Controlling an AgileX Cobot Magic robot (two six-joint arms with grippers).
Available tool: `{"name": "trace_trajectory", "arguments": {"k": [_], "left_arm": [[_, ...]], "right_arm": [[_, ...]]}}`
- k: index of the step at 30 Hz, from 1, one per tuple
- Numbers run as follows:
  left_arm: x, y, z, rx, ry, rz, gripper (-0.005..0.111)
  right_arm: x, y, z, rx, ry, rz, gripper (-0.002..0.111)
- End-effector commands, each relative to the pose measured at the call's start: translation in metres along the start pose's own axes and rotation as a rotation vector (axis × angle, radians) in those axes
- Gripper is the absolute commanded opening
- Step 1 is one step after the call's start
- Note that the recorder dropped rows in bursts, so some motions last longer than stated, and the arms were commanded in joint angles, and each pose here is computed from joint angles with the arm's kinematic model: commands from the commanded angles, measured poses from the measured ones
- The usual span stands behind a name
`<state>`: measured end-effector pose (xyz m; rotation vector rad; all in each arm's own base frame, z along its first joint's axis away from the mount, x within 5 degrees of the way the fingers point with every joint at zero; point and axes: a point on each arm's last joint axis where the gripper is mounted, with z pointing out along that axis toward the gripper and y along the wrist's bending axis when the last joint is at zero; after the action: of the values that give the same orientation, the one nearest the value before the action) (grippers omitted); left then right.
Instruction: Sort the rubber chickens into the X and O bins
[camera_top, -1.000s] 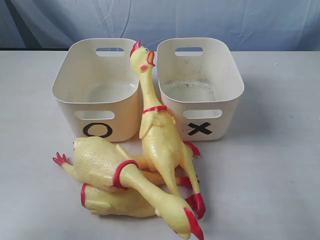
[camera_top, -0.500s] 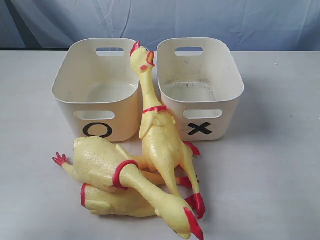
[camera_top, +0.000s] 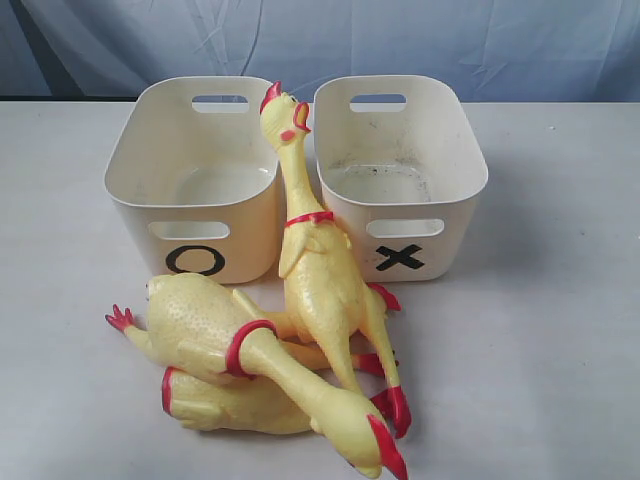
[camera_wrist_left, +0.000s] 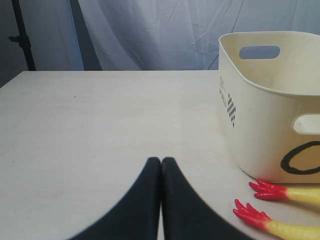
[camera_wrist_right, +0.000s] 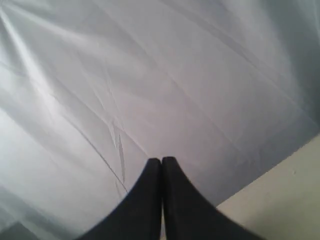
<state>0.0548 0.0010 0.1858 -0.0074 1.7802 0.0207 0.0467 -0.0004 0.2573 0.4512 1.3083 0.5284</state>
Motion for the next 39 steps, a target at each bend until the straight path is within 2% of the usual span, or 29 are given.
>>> {"name": "trace_trajectory", "arguments": {"k": [1,3,4,6,7,8,9,12,16,21,24,26,30,31,36,39], "left_arm": [[-0.002,0.000,0.000,-0.001,-0.013,-0.001,0.000],[-0.002,0.000,0.000,-0.001,-0.013,-0.001,0.000],[-0.002,0.000,0.000,-0.001,-0.013,-0.001,0.000],[-0.002,0.000,0.000,-0.001,-0.013,-0.001,0.000],[-0.002,0.000,0.000,-0.001,-0.013,-0.001,0.000],[-0.002,0.000,0.000,-0.001,-0.013,-0.001,0.000],[-0.002,0.000,0.000,-0.001,-0.013,-0.001,0.000],[-0.002,0.000,0.000,-0.001,-0.013,-0.001,0.000],[-0.002,0.000,0.000,-0.001,-0.013,-0.001,0.000],[-0.002,0.000,0.000,-0.001,-0.013,-0.001,0.000],[-0.002,0.000,0.000,-0.001,-0.013,-0.001,0.000],[-0.002,0.000,0.000,-0.001,-0.013,-0.001,0.000],[-0.002,0.000,0.000,-0.001,-0.013,-0.001,0.000],[-0.002,0.000,0.000,-0.001,-0.013,-0.001,0.000],[-0.002,0.000,0.000,-0.001,-0.013,-0.001,0.000],[-0.002,0.000,0.000,-0.001,-0.013,-0.001,0.000]], "right_arm": [[-0.043,0.036,-0.006,-0.038,-0.003,-0.344,0.000],[-0.067,0.060,0.001,-0.098,0.060,-0.305,0.000],[-0.071,0.066,0.007,-0.113,0.109,-0.279,0.000],[-0.069,0.077,0.024,-0.161,0.303,-0.334,0.000],[-0.063,0.084,0.036,-0.229,0.462,-0.473,0.000],[-0.058,0.089,0.042,-0.277,0.569,-0.554,0.000],[-0.047,0.097,0.051,-0.373,0.787,-0.623,0.000],[-0.030,0.112,0.059,-0.550,1.005,-0.663,0.000],[-0.005,0.126,0.063,-0.742,1.210,-0.651,0.000],[0.043,0.134,0.073,-0.843,1.493,-0.665,0.000],[0.068,0.134,0.084,-0.854,1.564,-0.727,0.002],[0.079,0.136,0.093,-0.842,1.573,-0.757,0.010],[0.088,0.150,0.115,-0.837,1.559,-0.757,0.043],[0.089,0.156,0.119,-0.844,1.560,-0.735,0.048],[0.093,0.179,0.134,-0.894,1.581,-0.687,0.048],[0.104,0.188,0.137,-0.871,1.647,-0.659,0.049]]}}
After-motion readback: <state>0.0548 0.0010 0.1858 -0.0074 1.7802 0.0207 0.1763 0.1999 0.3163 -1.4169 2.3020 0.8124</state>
